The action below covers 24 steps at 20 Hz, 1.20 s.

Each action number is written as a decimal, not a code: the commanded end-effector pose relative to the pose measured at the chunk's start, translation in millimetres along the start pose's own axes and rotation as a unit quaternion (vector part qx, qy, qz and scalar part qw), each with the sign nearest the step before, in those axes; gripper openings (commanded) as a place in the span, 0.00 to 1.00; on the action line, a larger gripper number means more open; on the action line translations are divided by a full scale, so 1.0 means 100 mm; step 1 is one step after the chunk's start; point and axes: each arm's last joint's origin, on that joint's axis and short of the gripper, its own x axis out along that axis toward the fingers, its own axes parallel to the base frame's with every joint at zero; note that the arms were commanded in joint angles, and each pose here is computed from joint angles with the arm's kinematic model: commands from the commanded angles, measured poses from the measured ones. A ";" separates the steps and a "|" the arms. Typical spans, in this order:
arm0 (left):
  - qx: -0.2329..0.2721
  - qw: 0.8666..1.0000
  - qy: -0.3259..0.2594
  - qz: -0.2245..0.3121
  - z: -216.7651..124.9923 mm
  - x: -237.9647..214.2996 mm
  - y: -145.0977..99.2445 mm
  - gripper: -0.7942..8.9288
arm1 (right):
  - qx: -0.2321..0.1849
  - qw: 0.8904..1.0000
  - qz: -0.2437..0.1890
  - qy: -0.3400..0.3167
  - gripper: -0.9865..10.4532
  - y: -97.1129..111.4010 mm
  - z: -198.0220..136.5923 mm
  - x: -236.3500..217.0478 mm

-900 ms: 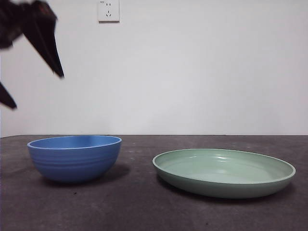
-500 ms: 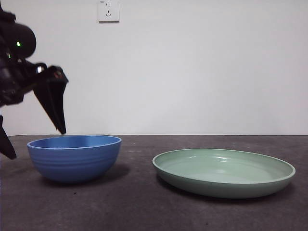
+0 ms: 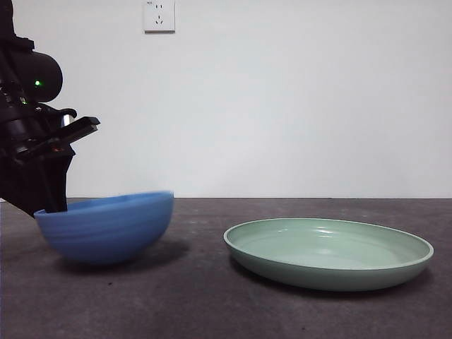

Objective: Pick up the blue bowl, put it on the green plate, put it on desk

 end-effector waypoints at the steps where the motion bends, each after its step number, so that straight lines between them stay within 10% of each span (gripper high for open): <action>1: 0.007 1.000 -0.007 0.004 0.07 0.03 0.00 0.10 | -0.009 1.000 0.002 -0.006 0.61 0.03 0.04 -0.02; 7: 0.006 0.999 -0.038 -0.002 0.24 -0.11 -0.21 0.10 | -0.009 1.000 0.002 -0.006 0.61 0.03 0.04 -0.02; 18: 0.179 0.981 -0.078 -0.012 0.38 -0.05 -1.76 0.10 | -0.011 1.000 0.002 -0.006 0.61 0.03 0.04 -0.02; 24: 0.223 0.975 -0.013 -0.013 0.39 0.56 -2.21 0.10 | -0.011 1.000 0.002 -0.006 0.61 0.03 0.04 -0.02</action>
